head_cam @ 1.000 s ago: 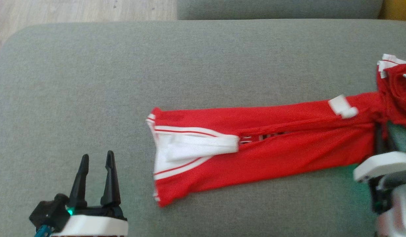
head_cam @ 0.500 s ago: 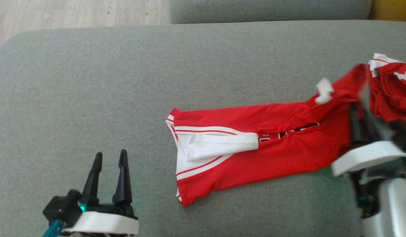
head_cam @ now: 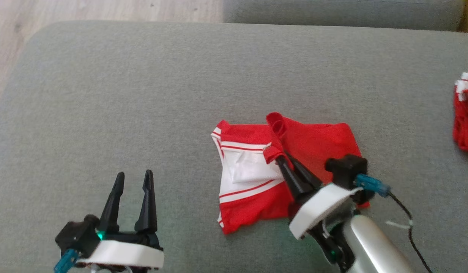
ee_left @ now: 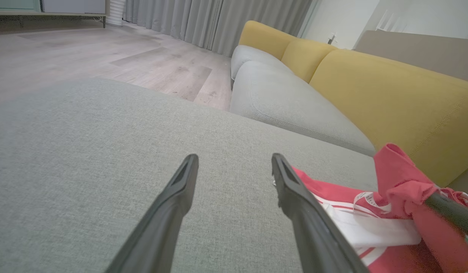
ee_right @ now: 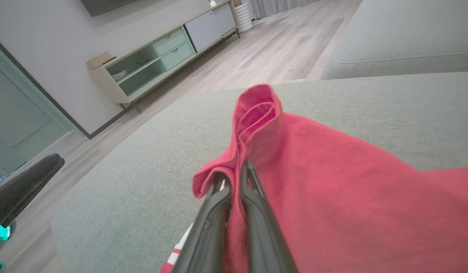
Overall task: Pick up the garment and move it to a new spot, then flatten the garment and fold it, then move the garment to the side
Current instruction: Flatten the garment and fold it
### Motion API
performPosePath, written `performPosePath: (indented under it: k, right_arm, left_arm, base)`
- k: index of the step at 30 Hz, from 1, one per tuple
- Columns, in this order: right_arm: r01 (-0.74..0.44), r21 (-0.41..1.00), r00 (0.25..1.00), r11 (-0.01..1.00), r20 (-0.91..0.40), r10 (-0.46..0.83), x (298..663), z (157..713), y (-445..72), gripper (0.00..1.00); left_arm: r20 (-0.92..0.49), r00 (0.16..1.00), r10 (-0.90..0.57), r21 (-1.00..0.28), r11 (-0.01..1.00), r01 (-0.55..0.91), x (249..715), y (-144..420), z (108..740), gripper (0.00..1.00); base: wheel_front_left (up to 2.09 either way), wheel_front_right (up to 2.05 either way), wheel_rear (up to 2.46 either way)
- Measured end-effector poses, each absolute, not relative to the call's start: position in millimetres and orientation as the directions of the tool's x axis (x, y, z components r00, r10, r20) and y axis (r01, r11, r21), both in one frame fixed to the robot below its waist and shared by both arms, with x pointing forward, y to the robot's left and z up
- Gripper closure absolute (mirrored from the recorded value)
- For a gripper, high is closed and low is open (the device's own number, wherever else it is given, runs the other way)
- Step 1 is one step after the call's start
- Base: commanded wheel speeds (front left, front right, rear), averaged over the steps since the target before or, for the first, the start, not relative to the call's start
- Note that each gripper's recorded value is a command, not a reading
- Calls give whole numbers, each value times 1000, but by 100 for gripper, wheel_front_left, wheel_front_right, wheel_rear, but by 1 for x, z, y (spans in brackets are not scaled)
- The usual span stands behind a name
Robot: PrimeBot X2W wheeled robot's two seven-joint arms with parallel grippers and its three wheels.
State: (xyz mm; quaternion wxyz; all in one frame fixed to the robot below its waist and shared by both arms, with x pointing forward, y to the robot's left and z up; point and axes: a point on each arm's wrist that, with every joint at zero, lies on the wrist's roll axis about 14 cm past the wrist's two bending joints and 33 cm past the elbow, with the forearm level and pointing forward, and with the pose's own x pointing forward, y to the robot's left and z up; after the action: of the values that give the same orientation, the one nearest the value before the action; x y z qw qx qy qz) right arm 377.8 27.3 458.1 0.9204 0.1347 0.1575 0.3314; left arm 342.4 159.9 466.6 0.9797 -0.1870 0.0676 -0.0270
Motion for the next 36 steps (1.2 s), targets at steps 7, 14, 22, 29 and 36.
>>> performPosePath:
  k: [7, 14, 22, 29, 36]
  right_arm:
    - [-647, 349, 639, 678, -237, 732, 377, 443, 63, 100]
    - [-660, 381, 594, 647, -263, 760, 363, 432, 73, 0]
    - [-656, 371, 670, 657, -116, 734, 382, 471, 65, 0]
    - [-536, 234, 835, 811, 8, 550, 427, 505, -1, 0]
    - [-359, 176, 929, 917, -27, 369, 416, 491, -71, 0]
  left_arm:
    - [-125, 991, -40, -367, 930, -9, 339, 170, 466, 0]
    - [-123, 992, -36, -366, 931, -12, 337, 171, 467, 0]
    - [-111, 989, -97, -379, 924, 48, 339, 152, 469, 0]
    - [-93, 986, -141, -379, 920, 96, 343, 137, 474, 0]
    - [-62, 986, -155, -371, 921, 121, 347, 128, 482, 0]
  base:
    - [0, 0, 0]
    - [0, 0, 0]
    - [0, 0, 0]
    - [0, 0, 0]
    - [0, 0, 0]
